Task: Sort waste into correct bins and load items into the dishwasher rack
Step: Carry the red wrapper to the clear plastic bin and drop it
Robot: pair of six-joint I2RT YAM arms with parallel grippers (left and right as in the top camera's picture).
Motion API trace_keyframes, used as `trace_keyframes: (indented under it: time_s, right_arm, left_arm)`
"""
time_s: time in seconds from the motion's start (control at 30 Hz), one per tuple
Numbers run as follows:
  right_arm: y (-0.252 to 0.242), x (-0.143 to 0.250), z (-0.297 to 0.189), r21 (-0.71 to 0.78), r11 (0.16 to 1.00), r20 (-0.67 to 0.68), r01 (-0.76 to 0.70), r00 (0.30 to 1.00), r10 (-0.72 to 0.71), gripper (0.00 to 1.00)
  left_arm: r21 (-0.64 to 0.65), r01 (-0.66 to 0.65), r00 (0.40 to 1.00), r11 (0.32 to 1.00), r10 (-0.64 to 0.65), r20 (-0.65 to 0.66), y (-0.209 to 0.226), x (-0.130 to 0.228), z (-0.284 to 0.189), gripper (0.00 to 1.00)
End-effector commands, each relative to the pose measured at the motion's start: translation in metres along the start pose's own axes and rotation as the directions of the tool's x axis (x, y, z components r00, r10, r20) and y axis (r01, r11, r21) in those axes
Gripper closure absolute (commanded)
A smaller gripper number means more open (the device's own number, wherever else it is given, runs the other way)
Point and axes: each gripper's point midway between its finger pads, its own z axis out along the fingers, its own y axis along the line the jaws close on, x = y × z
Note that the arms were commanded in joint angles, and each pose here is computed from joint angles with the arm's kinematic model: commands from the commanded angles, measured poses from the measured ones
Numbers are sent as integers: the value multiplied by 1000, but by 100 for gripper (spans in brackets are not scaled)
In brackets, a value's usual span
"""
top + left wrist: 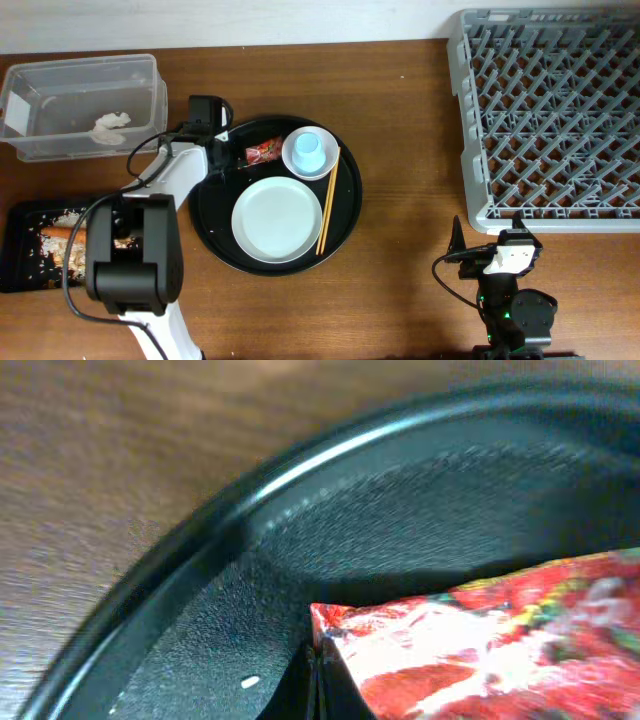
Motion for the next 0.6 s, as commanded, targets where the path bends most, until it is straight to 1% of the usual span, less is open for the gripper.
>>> trace_keyframes:
  time_s: [0.0,0.07,0.13,0.17,0.23,0.33,0.4,0.47,0.57]
  right_arm:
    - [0,3,0,2,1000,-2,7,1000,-7,2]
    - [0,3,0,2,1000,-2,7,1000,-7,2]
    - [0,3,0,2,1000,-2,7,1000,-7,2]
    - [0,3,0,2,1000,-2,7,1000,-7,2]
    - [0,2,0,2,1000,-2,7,1000,-7,2]
    - [0,3,0,2,1000,-2,7,1000,-7,2]
    - [0,3,0,2,1000,-2,7,1000,-7,2]
    - [0,3,0,2,1000,-2,7,1000,-7,2]
    - [0,3,0,2,1000,-2,7,1000,-7,2]
  left_arm:
    - [47,-7,991,999,1,135,-14,-36,-53,100]
    - [61,3,981,998,-14,191,-16,-49,-75,100]
    - [83,64,962,994,-84,258,-10,-66,-100,100]
    - [95,105,944,990,-129,303,-1,-77,-116,100]
    - [97,142,905,985,-169,390,20,-99,-138,99]
    - [86,193,856,977,-211,471,52,-120,-153,100]
    - [84,248,832,965,-256,492,74,-125,-158,100]
    - [88,333,795,939,-330,509,103,-128,-163,100]
    - [72,386,752,920,-359,553,135,-135,-172,99]
